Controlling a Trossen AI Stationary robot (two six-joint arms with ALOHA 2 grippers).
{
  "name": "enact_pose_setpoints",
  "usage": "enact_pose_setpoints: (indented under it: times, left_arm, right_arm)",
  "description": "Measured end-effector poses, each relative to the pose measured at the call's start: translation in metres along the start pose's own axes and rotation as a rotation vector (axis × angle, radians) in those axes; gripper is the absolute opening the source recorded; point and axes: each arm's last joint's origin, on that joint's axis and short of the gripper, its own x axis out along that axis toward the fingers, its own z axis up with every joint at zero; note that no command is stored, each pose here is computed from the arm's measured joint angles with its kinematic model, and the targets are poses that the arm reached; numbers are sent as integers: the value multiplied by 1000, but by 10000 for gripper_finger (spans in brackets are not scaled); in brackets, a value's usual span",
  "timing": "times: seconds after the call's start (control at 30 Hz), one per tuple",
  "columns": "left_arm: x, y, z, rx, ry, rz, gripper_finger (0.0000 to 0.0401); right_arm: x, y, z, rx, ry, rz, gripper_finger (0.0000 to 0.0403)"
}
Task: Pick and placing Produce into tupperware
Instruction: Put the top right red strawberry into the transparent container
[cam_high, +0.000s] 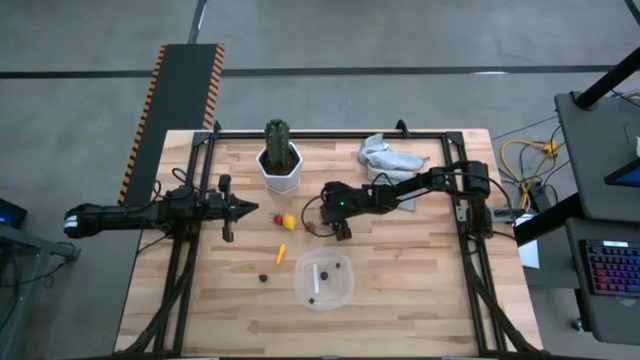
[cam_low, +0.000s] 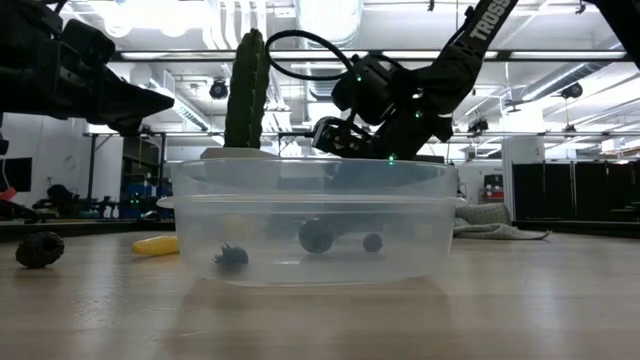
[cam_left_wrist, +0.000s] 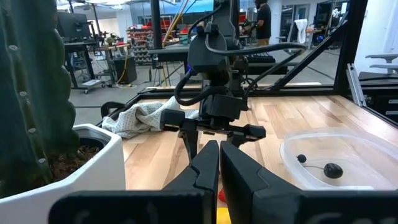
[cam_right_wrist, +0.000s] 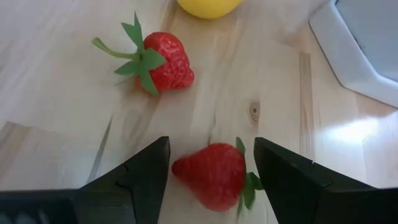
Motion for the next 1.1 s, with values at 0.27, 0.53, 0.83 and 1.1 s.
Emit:
enact_pose_setpoints:
  times: [0.27, 0.53, 0.83, 1.1]
  left_arm:
    - [0, 0, 0, 0, 2, 0, 0]
    - [0, 0, 0, 0, 4, -1, 0]
    - [0, 0, -1, 0, 6, -1, 0]
    - [0, 0, -1, 0, 6, -1, 0]
  right_arm:
    - [-4, -5, -4, 24, 14, -4, 223]
    - [-4, -5, -4, 39, 15, -8, 219]
    - [-4, -5, -5, 40, 19, -6, 180]
    - [-5, -5, -5, 83, 28, -3, 127]
